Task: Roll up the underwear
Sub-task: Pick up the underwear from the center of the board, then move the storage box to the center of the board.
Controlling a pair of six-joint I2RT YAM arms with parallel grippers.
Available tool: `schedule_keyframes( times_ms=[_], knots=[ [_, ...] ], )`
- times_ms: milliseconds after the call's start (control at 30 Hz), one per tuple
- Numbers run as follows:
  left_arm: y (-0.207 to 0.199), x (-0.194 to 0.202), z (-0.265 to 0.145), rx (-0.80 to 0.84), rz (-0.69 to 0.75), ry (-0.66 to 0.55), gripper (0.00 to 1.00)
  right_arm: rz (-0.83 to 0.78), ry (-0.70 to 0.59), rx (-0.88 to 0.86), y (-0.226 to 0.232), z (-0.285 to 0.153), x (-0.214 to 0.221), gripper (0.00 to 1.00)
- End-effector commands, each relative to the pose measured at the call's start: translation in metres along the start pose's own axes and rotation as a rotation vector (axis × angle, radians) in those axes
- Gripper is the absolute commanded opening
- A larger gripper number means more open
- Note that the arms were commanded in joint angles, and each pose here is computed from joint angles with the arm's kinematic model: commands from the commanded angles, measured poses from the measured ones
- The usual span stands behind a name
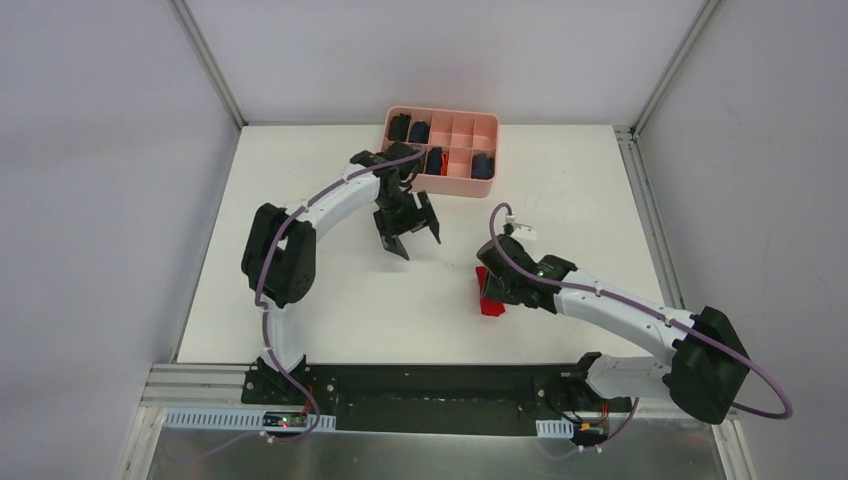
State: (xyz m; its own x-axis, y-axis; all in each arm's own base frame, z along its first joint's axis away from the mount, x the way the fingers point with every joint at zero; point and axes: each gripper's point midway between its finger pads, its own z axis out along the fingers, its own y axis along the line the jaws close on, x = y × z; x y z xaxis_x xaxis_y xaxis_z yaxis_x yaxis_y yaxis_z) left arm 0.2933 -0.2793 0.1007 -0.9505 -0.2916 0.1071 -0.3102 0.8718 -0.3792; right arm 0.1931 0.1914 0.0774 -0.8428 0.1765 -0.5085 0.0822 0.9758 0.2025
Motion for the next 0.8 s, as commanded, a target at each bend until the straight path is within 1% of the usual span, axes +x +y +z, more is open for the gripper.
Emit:
schedule_keyframes(
  times_ms=[0, 133, 300, 333, 400, 600, 667, 767],
  knots=[
    [-0.007, -0.023, -0.039, 0.020, 0.045, -0.096, 0.80, -0.011, -0.030, 0.078, -0.009, -0.009, -0.013, 0.00],
    [-0.014, -0.046, -0.055, 0.029, 0.062, -0.139, 0.80, 0.026, -0.026, 0.072, -0.009, -0.011, -0.020, 0.00],
    [-0.034, -0.084, -0.071, 0.062, 0.092, -0.226, 0.79, 0.101, -0.023, 0.070, -0.022, -0.017, -0.038, 0.00],
    [-0.042, -0.094, -0.077, 0.076, 0.113, -0.262, 0.78, 0.114, -0.025, 0.074, -0.025, -0.019, -0.042, 0.00],
    [-0.046, -0.115, -0.073, 0.061, 0.129, -0.304, 0.76, 0.127, -0.033, 0.085, -0.032, -0.023, -0.050, 0.00],
    [-0.069, -0.163, -0.075, 0.092, 0.242, -0.414, 0.66, 0.190, -0.049, 0.084, -0.045, -0.038, -0.069, 0.00],
    [-0.078, -0.172, -0.076, 0.117, 0.285, -0.439, 0.62, 0.203, -0.051, 0.080, -0.046, -0.042, -0.073, 0.00],
    [-0.088, -0.181, -0.076, 0.150, 0.319, -0.471, 0.59, 0.220, -0.053, 0.082, -0.048, -0.044, -0.075, 0.00]
  ],
)
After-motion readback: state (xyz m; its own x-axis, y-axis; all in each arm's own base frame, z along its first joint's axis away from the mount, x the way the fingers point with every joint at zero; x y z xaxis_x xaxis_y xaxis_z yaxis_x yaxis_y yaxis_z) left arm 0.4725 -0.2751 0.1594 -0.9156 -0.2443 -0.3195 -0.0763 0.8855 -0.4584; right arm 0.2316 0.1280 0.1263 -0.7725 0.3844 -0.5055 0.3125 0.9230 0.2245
